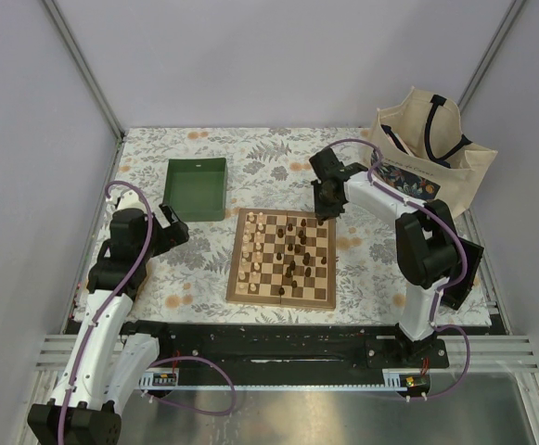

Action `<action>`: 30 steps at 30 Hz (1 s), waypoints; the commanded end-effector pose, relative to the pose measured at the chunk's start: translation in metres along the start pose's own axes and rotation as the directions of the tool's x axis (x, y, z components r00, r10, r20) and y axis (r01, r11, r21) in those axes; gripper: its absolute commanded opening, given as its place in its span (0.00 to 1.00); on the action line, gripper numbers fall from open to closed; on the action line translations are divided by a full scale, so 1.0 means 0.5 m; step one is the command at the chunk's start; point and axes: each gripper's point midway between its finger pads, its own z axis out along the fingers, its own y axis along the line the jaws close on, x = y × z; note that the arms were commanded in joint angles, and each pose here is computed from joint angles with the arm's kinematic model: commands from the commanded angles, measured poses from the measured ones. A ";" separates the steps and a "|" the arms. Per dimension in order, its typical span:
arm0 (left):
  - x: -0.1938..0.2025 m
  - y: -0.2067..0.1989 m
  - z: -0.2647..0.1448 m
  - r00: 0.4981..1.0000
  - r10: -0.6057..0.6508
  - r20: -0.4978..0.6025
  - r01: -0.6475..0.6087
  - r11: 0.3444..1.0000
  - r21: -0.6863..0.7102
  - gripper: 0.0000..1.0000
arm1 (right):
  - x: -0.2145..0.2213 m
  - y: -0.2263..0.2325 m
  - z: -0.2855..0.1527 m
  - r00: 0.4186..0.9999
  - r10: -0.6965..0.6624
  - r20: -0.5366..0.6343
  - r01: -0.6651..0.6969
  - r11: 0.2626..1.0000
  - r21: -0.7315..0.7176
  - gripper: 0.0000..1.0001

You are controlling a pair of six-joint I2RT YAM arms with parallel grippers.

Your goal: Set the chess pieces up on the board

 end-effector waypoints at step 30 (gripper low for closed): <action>-0.022 -0.015 0.000 1.000 0.007 0.030 -0.008 1.000 0.030 0.99 | -0.034 -0.010 0.000 1.000 -0.023 0.018 0.022 0.999 0.026 0.47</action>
